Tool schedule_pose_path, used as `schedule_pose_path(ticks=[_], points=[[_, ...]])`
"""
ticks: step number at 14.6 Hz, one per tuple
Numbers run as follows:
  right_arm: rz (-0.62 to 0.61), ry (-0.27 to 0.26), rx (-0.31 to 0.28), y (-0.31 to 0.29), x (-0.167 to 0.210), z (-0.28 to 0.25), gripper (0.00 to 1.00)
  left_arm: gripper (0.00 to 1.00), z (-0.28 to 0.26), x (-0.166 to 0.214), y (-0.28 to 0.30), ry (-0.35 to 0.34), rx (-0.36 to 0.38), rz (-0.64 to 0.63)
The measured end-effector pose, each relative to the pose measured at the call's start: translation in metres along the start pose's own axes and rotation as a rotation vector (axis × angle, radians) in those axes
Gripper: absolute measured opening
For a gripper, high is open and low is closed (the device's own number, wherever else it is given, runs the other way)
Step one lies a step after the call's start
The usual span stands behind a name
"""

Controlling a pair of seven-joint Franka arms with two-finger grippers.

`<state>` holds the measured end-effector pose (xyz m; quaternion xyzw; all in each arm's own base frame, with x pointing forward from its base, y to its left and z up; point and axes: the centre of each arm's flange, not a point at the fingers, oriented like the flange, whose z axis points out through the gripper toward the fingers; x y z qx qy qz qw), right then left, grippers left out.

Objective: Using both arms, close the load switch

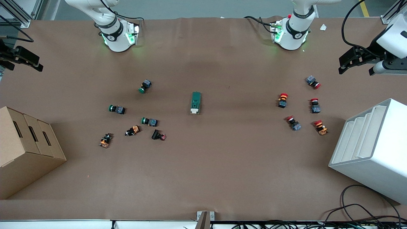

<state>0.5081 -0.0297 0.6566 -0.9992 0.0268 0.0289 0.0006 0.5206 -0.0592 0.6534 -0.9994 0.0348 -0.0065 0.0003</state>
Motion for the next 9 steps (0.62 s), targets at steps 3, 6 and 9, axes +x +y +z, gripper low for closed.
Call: schedule_pose_path(ticks=[3,6,9], points=[[-0.008,0.0,-0.001,-0.0043,-0.0001,0.0,1.0,1.0,-0.0001,0.0002,-0.0038,0.001,0.0,-0.007],[-0.009,-0.003,-0.001,-0.0046,-0.0004,0.0002,1.0,1.0,-0.0001,0.0005,-0.0061,0.002,0.0,-0.012],[-0.008,-0.003,-0.001,-0.0044,-0.0005,0.0002,1.0,1.0,-0.0012,0.0016,-0.0061,0.006,0.0,-0.016]])
